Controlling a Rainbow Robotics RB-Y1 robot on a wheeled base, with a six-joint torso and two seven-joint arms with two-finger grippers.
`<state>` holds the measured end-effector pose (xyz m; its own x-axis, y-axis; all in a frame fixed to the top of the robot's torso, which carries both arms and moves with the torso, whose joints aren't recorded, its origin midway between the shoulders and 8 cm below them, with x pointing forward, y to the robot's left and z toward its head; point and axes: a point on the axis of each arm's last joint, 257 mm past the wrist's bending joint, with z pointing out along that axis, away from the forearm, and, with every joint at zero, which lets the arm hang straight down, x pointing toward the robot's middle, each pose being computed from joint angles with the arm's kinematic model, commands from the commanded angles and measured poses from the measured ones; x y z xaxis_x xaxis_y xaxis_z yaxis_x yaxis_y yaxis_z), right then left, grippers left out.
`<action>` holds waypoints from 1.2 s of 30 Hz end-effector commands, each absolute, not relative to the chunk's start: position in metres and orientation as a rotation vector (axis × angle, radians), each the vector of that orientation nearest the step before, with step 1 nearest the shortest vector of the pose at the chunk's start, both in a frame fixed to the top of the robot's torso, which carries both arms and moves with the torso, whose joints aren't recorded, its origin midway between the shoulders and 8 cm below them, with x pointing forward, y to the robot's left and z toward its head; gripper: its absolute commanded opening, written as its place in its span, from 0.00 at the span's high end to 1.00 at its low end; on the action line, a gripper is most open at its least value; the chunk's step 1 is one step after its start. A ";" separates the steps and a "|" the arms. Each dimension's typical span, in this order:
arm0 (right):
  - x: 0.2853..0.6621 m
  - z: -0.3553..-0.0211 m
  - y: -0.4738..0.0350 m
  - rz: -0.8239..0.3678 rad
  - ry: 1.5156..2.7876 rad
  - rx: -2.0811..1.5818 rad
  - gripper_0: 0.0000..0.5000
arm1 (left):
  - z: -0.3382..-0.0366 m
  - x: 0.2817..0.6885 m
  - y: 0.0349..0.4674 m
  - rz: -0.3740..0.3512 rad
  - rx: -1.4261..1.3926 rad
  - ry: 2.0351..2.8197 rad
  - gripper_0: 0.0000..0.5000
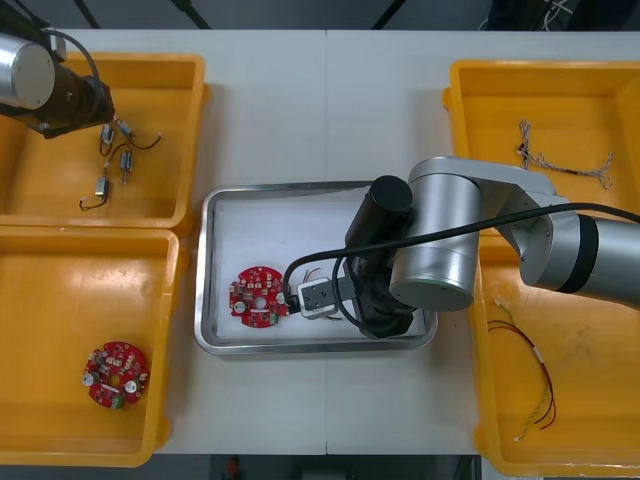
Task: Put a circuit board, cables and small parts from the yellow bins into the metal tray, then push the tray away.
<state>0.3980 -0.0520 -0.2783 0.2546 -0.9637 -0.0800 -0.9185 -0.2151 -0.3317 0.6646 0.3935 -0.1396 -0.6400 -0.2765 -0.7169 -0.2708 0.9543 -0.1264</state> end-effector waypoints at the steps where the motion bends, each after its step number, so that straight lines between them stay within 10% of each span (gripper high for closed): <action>1: 0.398 -0.257 -0.034 -0.218 1.614 -2.260 0.00 | -0.118 0.677 0.372 0.015 -0.223 2.278 0.00; 36: 0.429 -0.088 -0.215 0.022 2.620 -0.868 0.00 | -0.145 0.678 0.378 0.064 -0.147 2.289 0.00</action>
